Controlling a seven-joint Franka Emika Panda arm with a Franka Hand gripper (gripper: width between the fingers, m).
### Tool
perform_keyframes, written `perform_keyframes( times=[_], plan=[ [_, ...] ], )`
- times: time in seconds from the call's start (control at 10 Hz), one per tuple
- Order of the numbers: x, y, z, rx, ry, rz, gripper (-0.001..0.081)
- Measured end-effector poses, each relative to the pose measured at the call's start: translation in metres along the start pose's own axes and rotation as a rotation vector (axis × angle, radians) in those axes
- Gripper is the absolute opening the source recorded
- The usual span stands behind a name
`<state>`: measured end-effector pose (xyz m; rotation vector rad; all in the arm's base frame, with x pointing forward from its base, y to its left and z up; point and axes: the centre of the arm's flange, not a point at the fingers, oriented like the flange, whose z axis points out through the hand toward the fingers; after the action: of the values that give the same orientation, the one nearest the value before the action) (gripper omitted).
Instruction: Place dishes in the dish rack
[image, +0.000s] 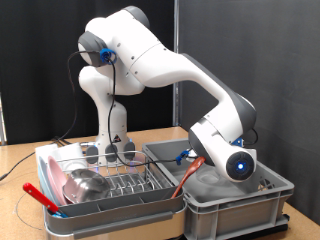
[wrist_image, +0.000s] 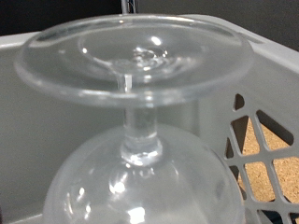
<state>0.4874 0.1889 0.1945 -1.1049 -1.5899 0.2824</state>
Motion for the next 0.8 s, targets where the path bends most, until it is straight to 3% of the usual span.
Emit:
perform_keyframes(
  times=[0.5, 0.8],
  plan=[
    [-0.002, -0.008, 0.017, 0.101, 0.012, 0.001, 0.0803],
    [-0.006, -0.012, 0.029, 0.128, 0.025, 0.009, 0.0803]
  ],
)
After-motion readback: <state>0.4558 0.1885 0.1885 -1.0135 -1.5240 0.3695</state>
